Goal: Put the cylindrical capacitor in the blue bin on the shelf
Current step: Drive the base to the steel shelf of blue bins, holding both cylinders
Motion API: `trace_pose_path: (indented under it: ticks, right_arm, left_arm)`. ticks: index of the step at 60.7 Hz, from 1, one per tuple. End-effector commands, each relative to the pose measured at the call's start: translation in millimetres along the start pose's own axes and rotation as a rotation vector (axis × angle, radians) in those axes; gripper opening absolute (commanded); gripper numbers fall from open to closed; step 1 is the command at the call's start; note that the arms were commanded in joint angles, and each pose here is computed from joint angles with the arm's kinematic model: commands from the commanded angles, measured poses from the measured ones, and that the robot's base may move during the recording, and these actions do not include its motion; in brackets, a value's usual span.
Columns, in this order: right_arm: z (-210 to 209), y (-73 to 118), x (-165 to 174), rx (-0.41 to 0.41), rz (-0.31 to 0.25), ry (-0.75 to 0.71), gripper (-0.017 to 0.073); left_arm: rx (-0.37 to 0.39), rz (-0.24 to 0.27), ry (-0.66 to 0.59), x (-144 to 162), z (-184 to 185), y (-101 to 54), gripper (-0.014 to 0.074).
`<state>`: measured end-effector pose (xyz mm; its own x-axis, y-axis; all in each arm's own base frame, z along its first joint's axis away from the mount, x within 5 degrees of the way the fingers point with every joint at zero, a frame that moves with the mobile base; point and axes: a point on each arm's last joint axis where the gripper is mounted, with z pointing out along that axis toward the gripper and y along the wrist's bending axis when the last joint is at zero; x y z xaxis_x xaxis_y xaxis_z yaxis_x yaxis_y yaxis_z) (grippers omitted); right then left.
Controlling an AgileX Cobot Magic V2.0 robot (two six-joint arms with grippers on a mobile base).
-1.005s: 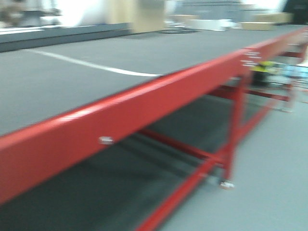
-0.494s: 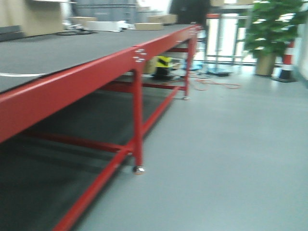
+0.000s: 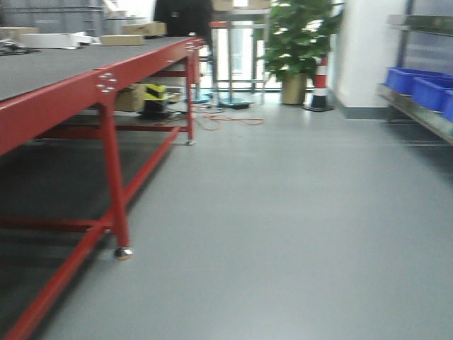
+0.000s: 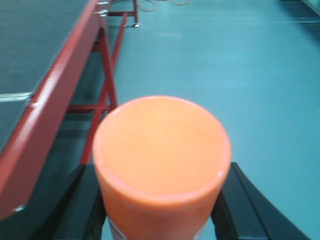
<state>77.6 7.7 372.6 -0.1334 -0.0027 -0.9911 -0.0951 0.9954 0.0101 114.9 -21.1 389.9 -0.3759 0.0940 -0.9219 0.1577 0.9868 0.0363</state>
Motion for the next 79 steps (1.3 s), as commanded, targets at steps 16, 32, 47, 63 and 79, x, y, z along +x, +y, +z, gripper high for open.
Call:
trace_pose_path:
  ticks: [16, 32, 47, 63, 79]
  right_arm:
    - [-0.7, -0.1, -2.3, 0.001, -0.002, -0.027, -0.0100]
    - [-0.7, -0.1, -2.3, 0.001, -0.002, -0.027, -0.0100]
    - [-0.7, -0.1, -2.3, 0.001, -0.002, -0.027, -0.0100]
    - [-0.7, -0.1, -2.3, 0.001, -0.002, -0.027, -0.0100]
    - [-0.7, -0.1, -2.3, 0.001, -0.002, -0.027, -0.0100]
  left_arm:
    - [0.007, -0.003, -0.024, -2.1, -1.6, -0.5, -0.0111]
    - [0.007, -0.003, -0.024, -2.1, -1.6, -0.5, -0.0111]
    - [0.007, -0.003, -0.024, -2.1, -1.6, -0.5, -0.0111]
    - [0.007, -0.003, -0.024, -2.1, -1.6, -0.5, -0.0111]
    - [0.007, -0.003, -0.024, -2.1, -1.6, -0.5, -0.0111]
